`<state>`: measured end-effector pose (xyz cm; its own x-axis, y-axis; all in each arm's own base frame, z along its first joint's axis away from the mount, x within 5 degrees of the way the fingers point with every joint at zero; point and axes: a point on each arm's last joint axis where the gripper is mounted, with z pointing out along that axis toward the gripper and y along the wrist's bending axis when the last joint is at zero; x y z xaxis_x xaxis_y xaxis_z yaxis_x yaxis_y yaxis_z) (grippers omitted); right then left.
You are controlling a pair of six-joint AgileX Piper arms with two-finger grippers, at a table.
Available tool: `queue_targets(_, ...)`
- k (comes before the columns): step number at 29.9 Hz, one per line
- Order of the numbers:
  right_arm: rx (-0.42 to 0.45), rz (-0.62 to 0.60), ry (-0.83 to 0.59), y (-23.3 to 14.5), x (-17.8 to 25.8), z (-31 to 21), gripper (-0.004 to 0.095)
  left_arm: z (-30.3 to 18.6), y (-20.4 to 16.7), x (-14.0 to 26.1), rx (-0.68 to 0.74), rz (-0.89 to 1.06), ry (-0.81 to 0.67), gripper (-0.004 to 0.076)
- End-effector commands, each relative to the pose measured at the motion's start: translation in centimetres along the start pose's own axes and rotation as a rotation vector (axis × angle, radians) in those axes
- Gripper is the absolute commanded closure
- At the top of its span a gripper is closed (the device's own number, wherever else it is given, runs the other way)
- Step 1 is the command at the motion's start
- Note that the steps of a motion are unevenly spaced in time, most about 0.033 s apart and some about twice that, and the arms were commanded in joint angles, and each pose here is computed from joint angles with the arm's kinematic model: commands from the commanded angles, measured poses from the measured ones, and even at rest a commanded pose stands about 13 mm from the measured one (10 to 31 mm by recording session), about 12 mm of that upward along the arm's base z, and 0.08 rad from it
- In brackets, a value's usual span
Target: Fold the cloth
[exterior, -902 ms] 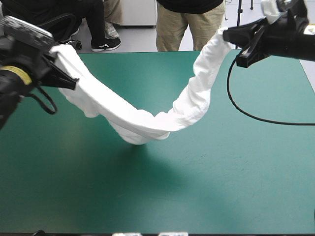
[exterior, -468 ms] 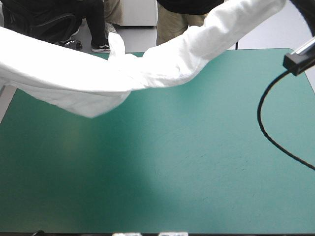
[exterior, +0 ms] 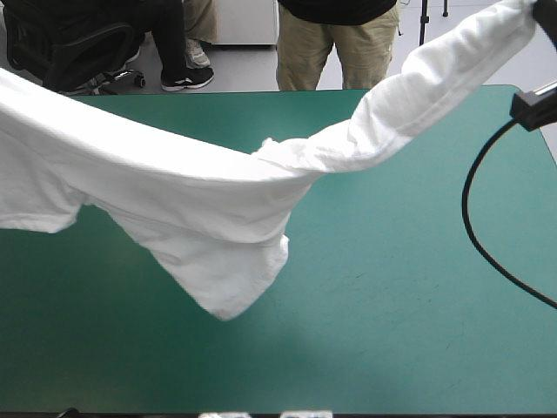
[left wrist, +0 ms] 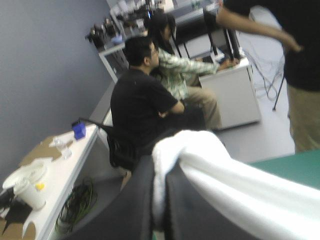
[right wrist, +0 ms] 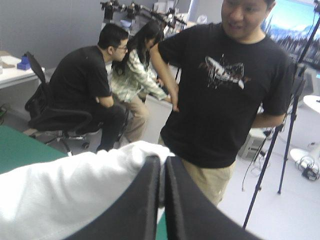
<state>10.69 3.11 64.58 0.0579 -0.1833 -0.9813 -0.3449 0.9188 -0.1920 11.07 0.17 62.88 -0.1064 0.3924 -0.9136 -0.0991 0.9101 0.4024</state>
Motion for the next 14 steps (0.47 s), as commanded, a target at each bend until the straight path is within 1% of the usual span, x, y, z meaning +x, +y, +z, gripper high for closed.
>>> queue_targets(1,-0.009,0.035,0.123,-0.9,2.4,2.8,0.0911,4.0,-3.4,1.5,0.016,0.026,0.087,0.0733)
queue_targets(4,-0.041,0.083,0.279,-1.9,6.1,6.9,0.0911,8.8,-8.2,4.2,0.082,0.101,0.196,0.0733)
queue_targets(8,-0.068,0.160,0.462,-3.1,12.4,12.5,0.0912,15.1,-15.0,8.6,0.155,0.159,0.258,0.0733)
queue_targets(11,-0.055,0.211,0.539,-4.2,17.2,16.7,0.0912,19.8,-19.3,11.7,0.202,0.163,0.279,0.0733)
queue_targets(14,-0.033,0.231,0.578,-5.4,21.2,20.8,0.0912,24.5,-22.1,14.0,0.227,0.143,0.274,0.0733)
